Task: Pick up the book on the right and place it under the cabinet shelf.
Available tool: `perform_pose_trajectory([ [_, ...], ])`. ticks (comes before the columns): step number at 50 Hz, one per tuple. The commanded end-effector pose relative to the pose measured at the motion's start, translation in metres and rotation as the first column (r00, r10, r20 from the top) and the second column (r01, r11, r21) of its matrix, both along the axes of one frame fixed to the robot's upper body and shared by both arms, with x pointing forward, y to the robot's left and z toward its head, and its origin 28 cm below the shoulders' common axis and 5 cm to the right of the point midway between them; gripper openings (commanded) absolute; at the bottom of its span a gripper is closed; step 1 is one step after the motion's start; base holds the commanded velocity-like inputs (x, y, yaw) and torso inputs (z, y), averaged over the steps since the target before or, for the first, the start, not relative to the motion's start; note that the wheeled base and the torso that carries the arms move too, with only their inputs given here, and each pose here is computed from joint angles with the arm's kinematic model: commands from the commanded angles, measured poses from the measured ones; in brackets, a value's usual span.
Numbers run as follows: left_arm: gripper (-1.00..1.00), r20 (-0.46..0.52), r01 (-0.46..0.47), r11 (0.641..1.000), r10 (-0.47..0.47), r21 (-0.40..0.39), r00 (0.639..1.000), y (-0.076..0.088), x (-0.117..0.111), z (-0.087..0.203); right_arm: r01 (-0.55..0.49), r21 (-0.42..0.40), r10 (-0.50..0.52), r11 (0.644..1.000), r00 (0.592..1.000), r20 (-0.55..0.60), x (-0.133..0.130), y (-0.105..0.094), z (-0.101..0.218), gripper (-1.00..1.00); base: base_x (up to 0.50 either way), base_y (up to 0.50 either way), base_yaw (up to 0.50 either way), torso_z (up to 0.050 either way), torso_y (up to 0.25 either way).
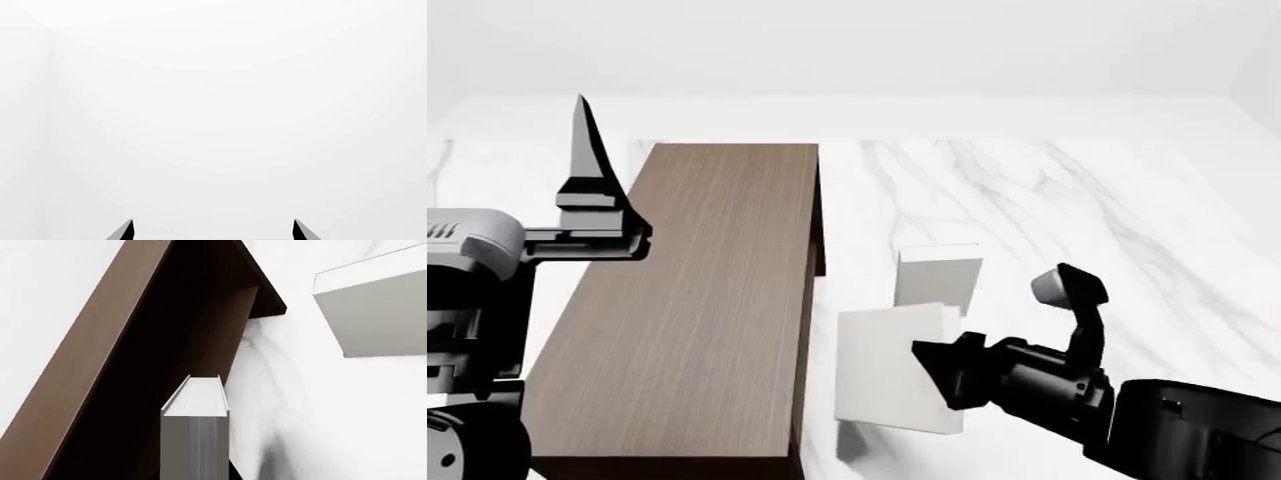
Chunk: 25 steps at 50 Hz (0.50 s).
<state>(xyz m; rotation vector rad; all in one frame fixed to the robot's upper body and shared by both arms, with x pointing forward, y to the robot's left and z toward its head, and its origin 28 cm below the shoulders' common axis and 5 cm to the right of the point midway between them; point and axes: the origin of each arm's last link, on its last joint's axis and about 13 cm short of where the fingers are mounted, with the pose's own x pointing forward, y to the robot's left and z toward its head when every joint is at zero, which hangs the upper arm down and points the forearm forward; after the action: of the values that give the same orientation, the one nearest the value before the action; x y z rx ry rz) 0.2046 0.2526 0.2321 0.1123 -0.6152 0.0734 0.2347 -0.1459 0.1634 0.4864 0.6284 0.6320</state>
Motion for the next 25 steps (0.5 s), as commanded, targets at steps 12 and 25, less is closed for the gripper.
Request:
perform_pose_trajectory([
  [12,1.00,-0.006,0.001,1.000,-0.001,0.004,1.000,-0.001,0.001,-0.001,0.097,0.219,-0.078,0.971,0.993,-0.093,0.018,-0.002,-0.027,-1.00,0.00,0.00,0.00,0.001,0.001],
  [25,1.00,-0.004,0.005,1.000,-0.005,0.002,1.000,-0.001,0.000,-0.001,0.124,0.217,-0.088,0.968,0.982,-0.169,0.026,0.001,-0.050,-1.00,0.00,0.00,0.00,0.000,0.001],
])
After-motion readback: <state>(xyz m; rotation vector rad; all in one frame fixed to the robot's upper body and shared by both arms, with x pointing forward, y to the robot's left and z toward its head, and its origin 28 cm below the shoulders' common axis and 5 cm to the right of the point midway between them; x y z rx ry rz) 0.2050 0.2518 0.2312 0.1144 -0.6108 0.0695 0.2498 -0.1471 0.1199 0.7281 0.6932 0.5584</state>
